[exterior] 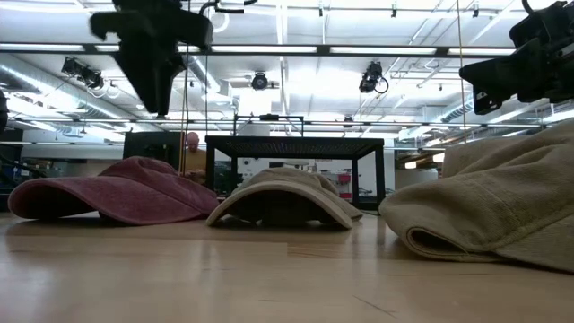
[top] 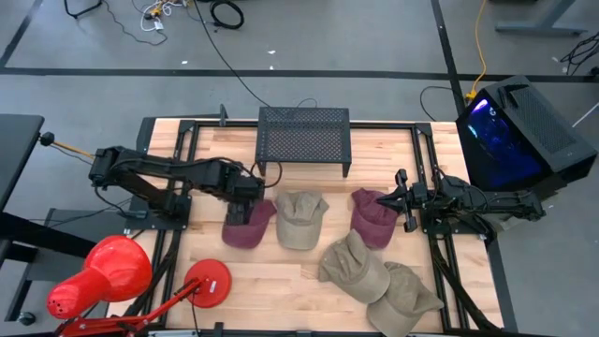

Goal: Pick & Place hat
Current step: Put the left red cap on the shelf

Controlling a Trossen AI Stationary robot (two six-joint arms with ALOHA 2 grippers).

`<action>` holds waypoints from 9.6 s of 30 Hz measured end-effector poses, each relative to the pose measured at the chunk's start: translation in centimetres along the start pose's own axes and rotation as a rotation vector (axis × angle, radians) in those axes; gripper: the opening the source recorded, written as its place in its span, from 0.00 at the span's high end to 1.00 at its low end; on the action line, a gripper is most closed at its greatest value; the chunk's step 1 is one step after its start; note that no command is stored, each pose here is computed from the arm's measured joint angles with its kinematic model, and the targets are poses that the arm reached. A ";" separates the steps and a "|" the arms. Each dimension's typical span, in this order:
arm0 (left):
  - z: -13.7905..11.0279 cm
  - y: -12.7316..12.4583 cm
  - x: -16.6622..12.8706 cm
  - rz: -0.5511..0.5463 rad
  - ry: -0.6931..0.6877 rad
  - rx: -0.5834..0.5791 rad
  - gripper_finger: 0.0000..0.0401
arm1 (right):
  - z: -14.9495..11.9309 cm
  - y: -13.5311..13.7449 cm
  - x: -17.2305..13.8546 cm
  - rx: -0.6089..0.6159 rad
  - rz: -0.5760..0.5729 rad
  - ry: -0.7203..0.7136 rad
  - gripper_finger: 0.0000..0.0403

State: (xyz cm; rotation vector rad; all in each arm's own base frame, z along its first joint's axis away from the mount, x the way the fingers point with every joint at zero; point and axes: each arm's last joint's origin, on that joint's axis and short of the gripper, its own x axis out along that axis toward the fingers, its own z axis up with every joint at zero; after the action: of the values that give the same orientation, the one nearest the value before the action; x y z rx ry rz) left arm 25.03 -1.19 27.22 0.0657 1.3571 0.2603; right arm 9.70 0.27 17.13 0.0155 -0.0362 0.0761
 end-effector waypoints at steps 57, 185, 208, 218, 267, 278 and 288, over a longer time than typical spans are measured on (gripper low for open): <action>1.4 -2.6 5.9 0.000 0.261 -0.854 0.52 | 0.0 0.0 0.0 0.000 0.000 0.000 0.93; 6.0 9.7 -11.2 0.280 -0.492 -1.152 0.98 | 0.0 0.0 0.0 0.000 0.000 0.000 0.93; 11.2 12.5 -4.1 0.444 -0.545 -1.392 0.98 | 0.0 0.0 0.0 0.000 0.002 0.000 0.93; 12.6 12.9 -2.0 0.478 -0.569 -1.405 0.98 | 0.0 0.0 0.0 0.000 0.003 0.000 0.93; 13.8 13.0 2.6 0.565 -0.491 -1.418 0.97 | -0.1 0.0 0.0 0.000 0.003 0.008 0.93; 14.0 13.0 2.6 0.553 -0.502 -1.430 0.96 | -0.1 0.0 0.0 0.000 0.002 0.008 0.93; 14.0 12.8 2.5 0.553 -0.488 -1.390 0.96 | -0.1 0.0 0.0 0.000 0.002 0.008 0.93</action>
State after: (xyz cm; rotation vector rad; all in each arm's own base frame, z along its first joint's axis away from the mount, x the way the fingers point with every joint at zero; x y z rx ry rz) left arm 37.22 13.23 30.32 -0.6272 0.4288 1.4898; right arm 9.70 0.27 17.05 0.0153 -0.0282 0.0784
